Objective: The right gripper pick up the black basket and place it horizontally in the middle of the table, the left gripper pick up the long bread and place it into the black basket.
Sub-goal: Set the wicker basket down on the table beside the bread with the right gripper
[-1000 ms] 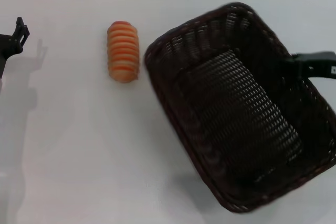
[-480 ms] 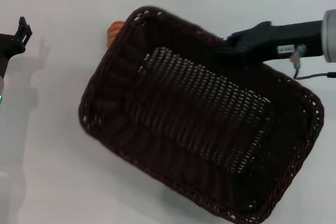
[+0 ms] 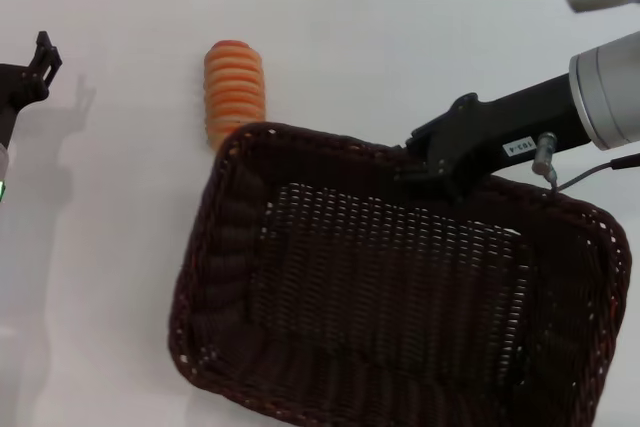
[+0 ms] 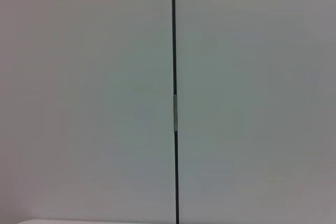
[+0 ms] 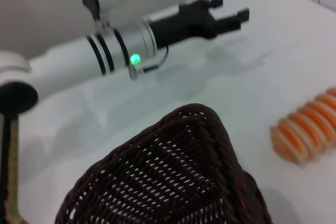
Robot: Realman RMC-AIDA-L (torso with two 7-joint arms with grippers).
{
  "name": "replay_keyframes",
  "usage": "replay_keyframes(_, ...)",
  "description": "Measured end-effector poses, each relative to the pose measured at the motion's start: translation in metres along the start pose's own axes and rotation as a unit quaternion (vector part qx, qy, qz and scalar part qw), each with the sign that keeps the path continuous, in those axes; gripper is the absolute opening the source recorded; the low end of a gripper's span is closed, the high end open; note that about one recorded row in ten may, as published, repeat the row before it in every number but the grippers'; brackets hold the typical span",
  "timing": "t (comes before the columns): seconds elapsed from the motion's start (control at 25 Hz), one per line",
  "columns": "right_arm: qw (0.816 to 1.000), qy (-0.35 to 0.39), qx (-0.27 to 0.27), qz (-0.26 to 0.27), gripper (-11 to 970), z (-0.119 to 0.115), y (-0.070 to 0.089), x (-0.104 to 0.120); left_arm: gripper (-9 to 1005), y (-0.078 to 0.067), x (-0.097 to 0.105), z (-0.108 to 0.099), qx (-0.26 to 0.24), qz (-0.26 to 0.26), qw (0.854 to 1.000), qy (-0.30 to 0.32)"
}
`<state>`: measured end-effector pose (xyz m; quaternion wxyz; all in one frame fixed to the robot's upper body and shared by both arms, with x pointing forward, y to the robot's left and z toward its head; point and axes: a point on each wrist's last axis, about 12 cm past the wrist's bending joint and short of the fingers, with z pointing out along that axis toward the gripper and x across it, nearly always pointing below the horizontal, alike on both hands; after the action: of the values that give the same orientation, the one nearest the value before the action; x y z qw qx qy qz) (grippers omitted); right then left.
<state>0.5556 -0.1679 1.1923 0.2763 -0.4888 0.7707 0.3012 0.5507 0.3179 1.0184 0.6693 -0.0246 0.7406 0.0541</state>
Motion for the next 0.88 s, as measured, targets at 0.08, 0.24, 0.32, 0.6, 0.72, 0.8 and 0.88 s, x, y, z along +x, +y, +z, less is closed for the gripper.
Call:
replay_keyframes(0.08,1.000,0.017,0.003,-0.010,195,0.003,-0.003,0.000,857,-0.001,0.000,0.000,0.001,0.000,1.000,-0.001)
replay_keyframes(0.24,0.999,0.024,-0.003,-0.024,194,0.008,-0.006,-0.003,857,-0.001,-0.001,0.001,0.002,-0.001,1.000,-0.001)
replay_keyframes(0.32,0.999,0.029,-0.005,-0.033,193,0.013,-0.009,-0.007,857,-0.001,-0.001,0.001,0.002,0.000,1.000,-0.001)
replay_keyframes(0.6,0.997,0.050,0.004,-0.061,190,0.029,-0.022,-0.021,859,-0.001,0.000,0.002,0.000,-0.002,1.000,0.007)
replay_keyframes(0.72,0.996,0.055,0.012,-0.067,187,0.034,-0.027,-0.025,859,-0.001,0.000,0.002,-0.001,-0.003,1.000,0.006)
replay_keyframes(0.8,0.996,0.052,0.018,-0.076,182,0.037,-0.031,-0.027,858,-0.002,-0.001,0.003,0.000,-0.005,1.000,0.005)
replay_keyframes(0.88,0.994,0.047,0.021,-0.100,185,0.039,-0.032,-0.028,858,-0.003,-0.003,0.005,0.002,-0.009,1.000,0.003)
